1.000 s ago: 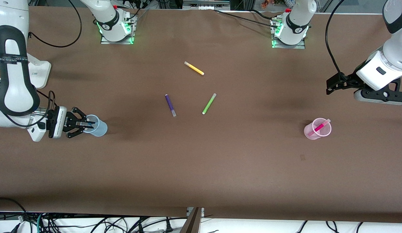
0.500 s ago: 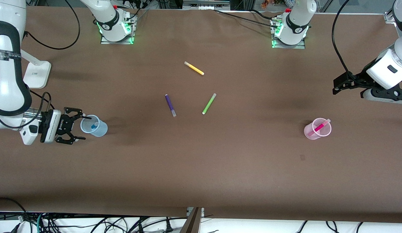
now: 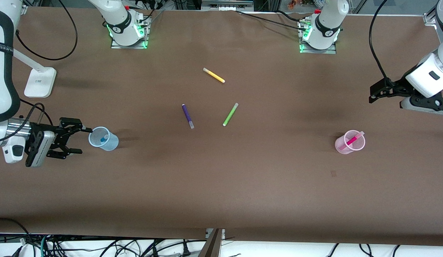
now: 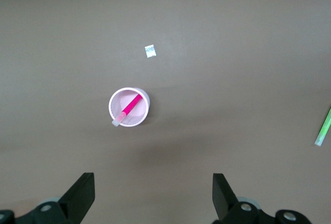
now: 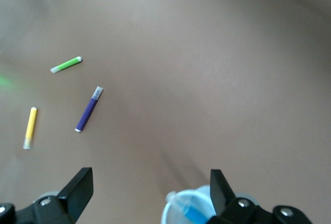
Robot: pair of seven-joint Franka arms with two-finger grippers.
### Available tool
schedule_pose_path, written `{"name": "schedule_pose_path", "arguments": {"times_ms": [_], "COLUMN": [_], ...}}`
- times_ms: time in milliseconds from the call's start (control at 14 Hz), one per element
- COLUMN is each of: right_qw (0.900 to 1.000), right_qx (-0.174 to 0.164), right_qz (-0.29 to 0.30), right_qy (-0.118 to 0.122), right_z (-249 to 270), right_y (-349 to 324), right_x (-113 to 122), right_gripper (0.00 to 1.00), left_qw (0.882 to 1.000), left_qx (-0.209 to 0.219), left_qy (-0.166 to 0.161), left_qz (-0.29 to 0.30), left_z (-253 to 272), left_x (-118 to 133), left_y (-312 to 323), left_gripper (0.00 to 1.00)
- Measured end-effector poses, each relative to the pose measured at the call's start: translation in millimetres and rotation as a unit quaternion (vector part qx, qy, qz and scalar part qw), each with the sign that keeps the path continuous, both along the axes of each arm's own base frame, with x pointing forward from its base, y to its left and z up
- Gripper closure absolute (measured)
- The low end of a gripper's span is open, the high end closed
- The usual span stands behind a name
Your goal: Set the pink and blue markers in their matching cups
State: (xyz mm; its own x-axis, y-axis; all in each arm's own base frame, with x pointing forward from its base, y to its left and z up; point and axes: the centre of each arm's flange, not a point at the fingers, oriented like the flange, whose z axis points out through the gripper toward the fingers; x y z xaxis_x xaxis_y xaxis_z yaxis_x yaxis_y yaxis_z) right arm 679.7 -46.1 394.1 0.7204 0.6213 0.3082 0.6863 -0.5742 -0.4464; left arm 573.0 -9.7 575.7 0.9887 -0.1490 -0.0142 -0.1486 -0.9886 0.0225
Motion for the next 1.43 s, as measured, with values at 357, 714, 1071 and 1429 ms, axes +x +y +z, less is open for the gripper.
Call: {"name": "schedule_pose_path", "arguments": {"times_ms": [357,714,1071,1429], "right_qw": [0.987,0.943,0.896,0.878], "right_qx": [-0.099,-0.212,-0.288,-0.314], "right_qz": [-0.086,-0.200,-0.289,-0.323], "right_qy": [0.098,0.163,0.172,0.160], "right_z": [45.5,84.7,134.1,174.0], "right_y": [45.2,82.6,102.9,75.9], "right_x": [-4.0,-20.0,-58.0,-113.3], "right_gripper": [0.00,0.00,0.00,0.00], "left_qw": [1.000,1.000,1.000,1.000], "left_qx": [0.000,0.002,0.002,0.002], "left_qy": [0.004,0.007,0.007,0.006], "left_qz": [-0.006,-0.010,-0.009,-0.009], "left_z": [-0.2,-0.7,-0.2,0.3], "left_x": [-1.3,-1.9,-2.2,-2.1], "left_y": [3.5,1.7,4.3,3.8], "left_gripper": [0.00,0.00,0.00,0.00]}}
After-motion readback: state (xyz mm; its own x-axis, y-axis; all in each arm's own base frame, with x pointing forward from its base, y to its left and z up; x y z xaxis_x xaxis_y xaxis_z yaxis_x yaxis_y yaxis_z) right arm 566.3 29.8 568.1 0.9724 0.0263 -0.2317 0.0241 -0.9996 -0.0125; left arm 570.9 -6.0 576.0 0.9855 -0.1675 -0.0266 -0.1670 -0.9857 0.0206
